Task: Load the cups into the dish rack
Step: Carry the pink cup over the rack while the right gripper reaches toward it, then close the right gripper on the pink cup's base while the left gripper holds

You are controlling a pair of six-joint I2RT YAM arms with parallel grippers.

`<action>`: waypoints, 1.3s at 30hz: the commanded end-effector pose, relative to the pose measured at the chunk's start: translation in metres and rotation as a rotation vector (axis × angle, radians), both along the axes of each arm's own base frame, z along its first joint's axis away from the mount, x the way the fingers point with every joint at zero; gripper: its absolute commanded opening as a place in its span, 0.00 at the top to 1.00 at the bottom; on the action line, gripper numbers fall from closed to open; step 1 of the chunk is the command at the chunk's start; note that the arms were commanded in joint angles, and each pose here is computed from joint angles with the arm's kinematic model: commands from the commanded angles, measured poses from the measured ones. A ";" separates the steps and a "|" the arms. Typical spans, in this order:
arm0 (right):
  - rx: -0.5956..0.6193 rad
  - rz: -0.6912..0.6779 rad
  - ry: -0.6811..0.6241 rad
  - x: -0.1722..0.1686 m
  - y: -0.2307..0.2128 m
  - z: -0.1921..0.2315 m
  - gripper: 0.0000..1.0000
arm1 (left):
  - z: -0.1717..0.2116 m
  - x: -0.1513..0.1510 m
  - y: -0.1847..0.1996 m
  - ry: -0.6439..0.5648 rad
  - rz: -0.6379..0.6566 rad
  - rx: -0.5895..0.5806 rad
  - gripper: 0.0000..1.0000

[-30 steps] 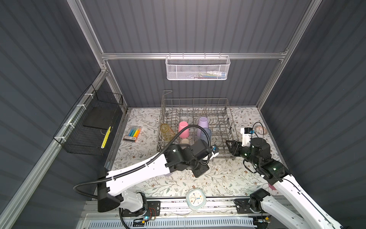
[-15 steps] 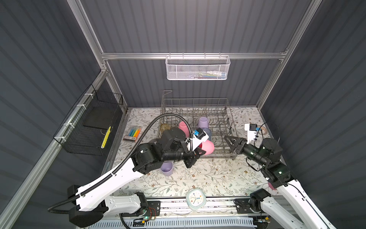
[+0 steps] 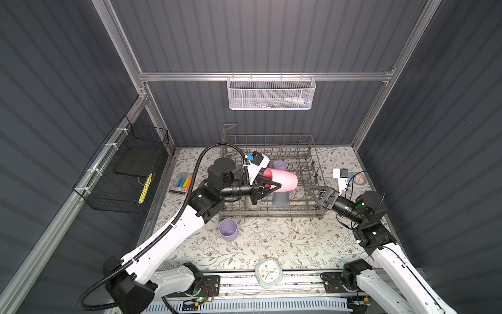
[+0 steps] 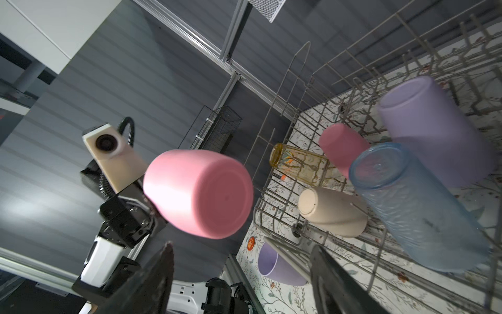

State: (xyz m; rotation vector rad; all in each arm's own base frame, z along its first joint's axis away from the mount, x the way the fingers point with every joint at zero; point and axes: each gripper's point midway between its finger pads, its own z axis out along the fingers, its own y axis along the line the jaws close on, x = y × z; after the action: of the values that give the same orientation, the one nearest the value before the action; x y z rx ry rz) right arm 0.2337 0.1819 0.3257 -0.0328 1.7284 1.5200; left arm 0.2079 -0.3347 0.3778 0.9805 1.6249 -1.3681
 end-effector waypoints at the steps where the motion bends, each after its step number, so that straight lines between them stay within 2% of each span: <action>1: 0.063 0.063 -0.061 -0.009 0.004 0.020 0.20 | 0.010 -0.010 -0.011 0.027 -0.132 -0.087 1.00; 11: 0.085 0.092 -0.035 0.000 0.010 0.016 0.19 | 0.008 0.002 -0.021 0.075 -0.197 -0.151 1.00; 19: 0.092 0.106 -0.008 0.007 0.013 0.011 0.18 | 0.005 0.004 -0.024 0.083 -0.210 -0.151 1.00; 26: 0.116 0.121 -0.042 0.008 0.015 0.023 0.17 | -0.003 0.006 -0.028 0.105 -0.225 -0.144 1.00; 39: 0.126 0.175 -0.064 0.009 0.028 0.029 0.22 | -0.009 0.008 -0.031 0.114 -0.239 -0.127 1.00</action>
State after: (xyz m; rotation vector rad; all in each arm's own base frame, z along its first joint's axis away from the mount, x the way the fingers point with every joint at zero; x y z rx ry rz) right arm 0.2510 0.2058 0.3294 -0.0799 1.6938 1.7184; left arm 0.2177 -0.3646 0.3688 1.0359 1.5321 -1.6806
